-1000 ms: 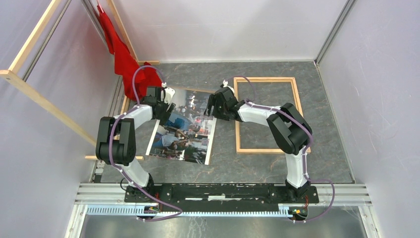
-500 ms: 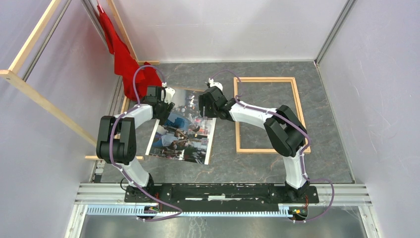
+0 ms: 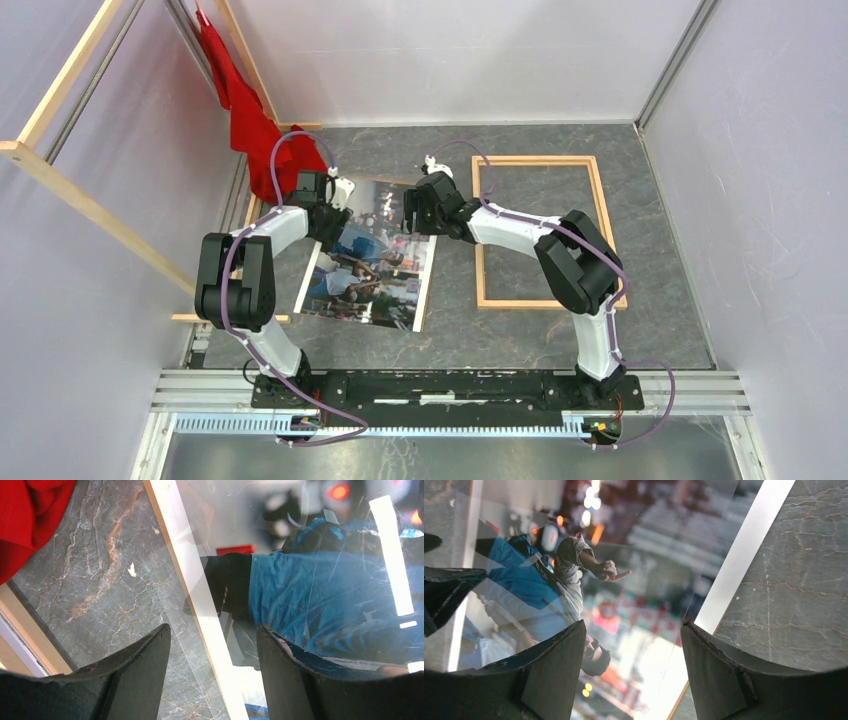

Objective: Put the photo into the frame
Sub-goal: Pick up the photo frame item at the center of the board.

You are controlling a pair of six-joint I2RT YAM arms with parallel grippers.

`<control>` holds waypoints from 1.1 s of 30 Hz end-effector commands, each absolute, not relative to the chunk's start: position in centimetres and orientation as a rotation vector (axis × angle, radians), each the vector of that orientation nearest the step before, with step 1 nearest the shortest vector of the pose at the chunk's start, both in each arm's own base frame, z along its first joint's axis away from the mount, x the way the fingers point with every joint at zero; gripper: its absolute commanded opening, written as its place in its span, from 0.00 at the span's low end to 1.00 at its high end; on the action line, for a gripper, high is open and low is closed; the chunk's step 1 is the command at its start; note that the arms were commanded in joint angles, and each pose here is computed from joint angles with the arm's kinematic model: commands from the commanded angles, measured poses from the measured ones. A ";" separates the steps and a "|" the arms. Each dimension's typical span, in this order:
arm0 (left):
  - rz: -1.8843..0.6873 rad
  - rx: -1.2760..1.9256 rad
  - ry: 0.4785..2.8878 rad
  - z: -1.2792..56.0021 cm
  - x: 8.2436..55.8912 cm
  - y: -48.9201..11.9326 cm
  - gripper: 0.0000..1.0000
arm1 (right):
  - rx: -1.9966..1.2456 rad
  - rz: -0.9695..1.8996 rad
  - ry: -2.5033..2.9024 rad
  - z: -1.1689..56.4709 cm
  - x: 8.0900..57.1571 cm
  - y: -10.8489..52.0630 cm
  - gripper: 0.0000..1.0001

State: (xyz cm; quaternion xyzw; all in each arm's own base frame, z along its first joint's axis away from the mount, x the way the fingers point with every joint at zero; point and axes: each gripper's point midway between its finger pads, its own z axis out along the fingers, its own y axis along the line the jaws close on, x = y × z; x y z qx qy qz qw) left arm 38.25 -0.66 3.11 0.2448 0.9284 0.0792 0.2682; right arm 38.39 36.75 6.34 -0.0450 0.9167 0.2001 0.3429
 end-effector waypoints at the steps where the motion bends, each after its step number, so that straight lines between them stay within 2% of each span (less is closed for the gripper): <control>1: 0.177 0.726 2.546 2.7 37.3 -1.1 0.70 | -0.119 0.852 2.285 9.2 38.0 40.1 0.75; 11: 0.188 0.770 2.598 0.3 36.4 -0.7 0.68 | 0.026 1.314 2.200 10.4 36.0 41.6 0.73; 21: 0.173 0.802 2.622 -0.7 35.8 -0.7 0.66 | 0.079 1.590 2.063 13.3 34.8 42.9 0.71; 33: 0.166 0.813 2.628 -0.8 35.6 -0.8 0.64 | 0.085 1.538 2.133 11.2 34.6 43.2 0.67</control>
